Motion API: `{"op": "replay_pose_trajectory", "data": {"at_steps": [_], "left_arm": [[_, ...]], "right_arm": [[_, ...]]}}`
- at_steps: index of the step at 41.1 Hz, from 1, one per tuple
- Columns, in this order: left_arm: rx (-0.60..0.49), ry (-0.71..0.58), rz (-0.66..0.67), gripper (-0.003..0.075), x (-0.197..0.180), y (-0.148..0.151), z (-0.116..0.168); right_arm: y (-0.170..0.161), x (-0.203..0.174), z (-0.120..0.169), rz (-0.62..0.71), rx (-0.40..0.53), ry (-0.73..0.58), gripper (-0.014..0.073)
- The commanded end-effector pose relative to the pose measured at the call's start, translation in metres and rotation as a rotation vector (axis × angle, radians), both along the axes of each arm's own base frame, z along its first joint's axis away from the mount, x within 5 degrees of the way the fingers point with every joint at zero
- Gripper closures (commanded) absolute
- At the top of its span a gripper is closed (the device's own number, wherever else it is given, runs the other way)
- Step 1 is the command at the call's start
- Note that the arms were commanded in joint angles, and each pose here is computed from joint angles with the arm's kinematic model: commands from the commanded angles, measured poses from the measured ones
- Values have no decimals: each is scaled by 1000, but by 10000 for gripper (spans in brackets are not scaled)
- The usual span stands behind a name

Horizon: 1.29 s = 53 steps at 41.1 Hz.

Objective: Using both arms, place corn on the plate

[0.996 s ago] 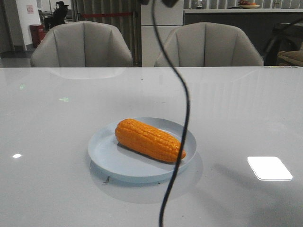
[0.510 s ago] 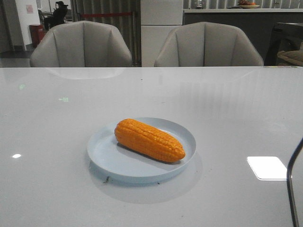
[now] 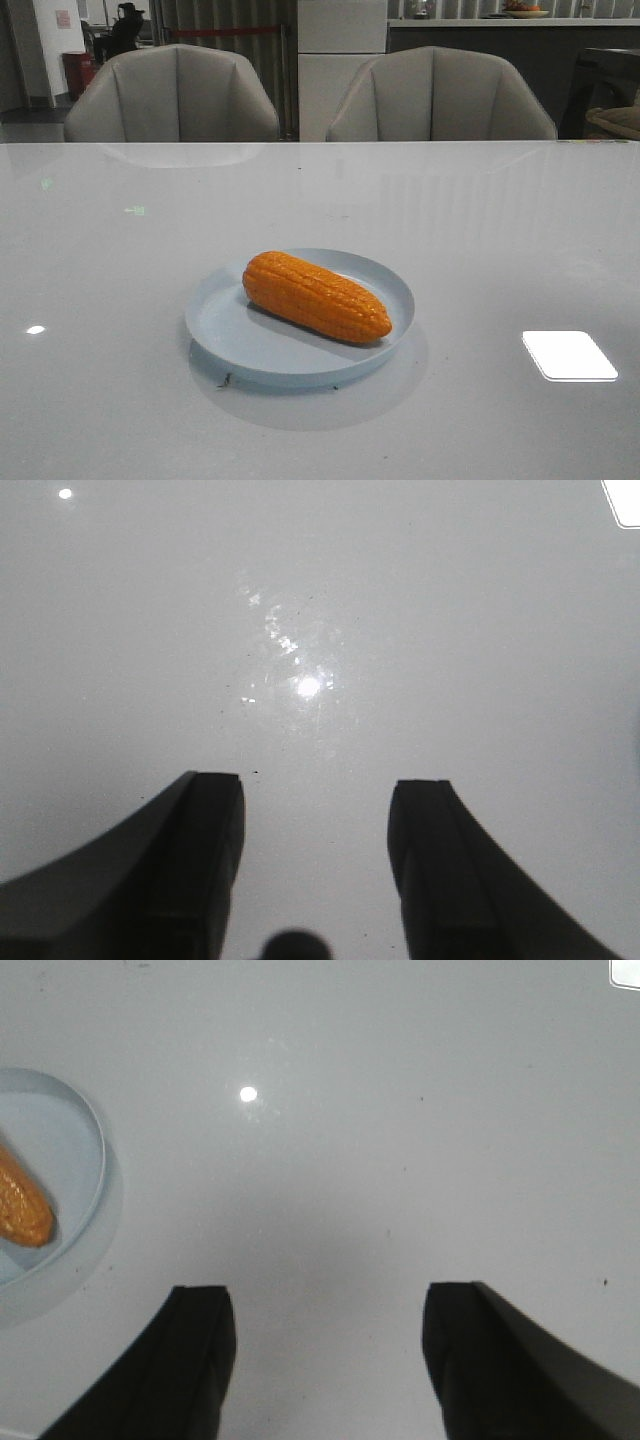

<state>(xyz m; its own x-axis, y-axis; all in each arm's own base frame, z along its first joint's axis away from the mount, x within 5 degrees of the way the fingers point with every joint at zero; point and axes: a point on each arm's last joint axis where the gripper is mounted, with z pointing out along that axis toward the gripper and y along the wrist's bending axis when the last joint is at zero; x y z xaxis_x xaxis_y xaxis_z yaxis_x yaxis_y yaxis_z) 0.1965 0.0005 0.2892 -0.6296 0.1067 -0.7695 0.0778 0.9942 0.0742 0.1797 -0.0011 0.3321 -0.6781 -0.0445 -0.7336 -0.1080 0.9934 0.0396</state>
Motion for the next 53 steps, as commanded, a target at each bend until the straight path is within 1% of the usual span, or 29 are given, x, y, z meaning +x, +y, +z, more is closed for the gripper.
{"op": "replay_pose_trajectory", "data": {"at_steps": [1,5,10,15,26,29,31,32,34,37,53], "left_arm": [[-16,-122,12,321,3,0,19],[-16,-122,12,321,3,0,19],[-16,-122,12,321,3,0,19],[-16,-122,12,321,3,0,19],[-16,-122,12,325,3,0,19],[-16,-122,12,375,3,0,19],[-16,-122,12,444,3,0,19],[-16,-122,12,463,3,0,19],[-16,-122,12,540,3,0,19],[-16,-122,12,632,3,0,19],[-16,-122,12,626,3,0,19]], "right_arm": [[0,-19,3,-32,4,-136,85],[1,-33,-4,-33,3,-148,85],[2,-42,-4,-35,0,-181,85],[2,-43,-2,-36,-1,-195,85],[2,-44,-4,-31,1,-175,85],[2,-44,-4,-31,1,-175,85],[2,-44,-4,-31,1,-175,85],[2,-44,-4,-31,1,-175,85],[2,-44,-4,-31,1,-175,85],[2,-44,-4,-31,1,-175,85],[2,-44,-4,-31,1,-175,85]]}}
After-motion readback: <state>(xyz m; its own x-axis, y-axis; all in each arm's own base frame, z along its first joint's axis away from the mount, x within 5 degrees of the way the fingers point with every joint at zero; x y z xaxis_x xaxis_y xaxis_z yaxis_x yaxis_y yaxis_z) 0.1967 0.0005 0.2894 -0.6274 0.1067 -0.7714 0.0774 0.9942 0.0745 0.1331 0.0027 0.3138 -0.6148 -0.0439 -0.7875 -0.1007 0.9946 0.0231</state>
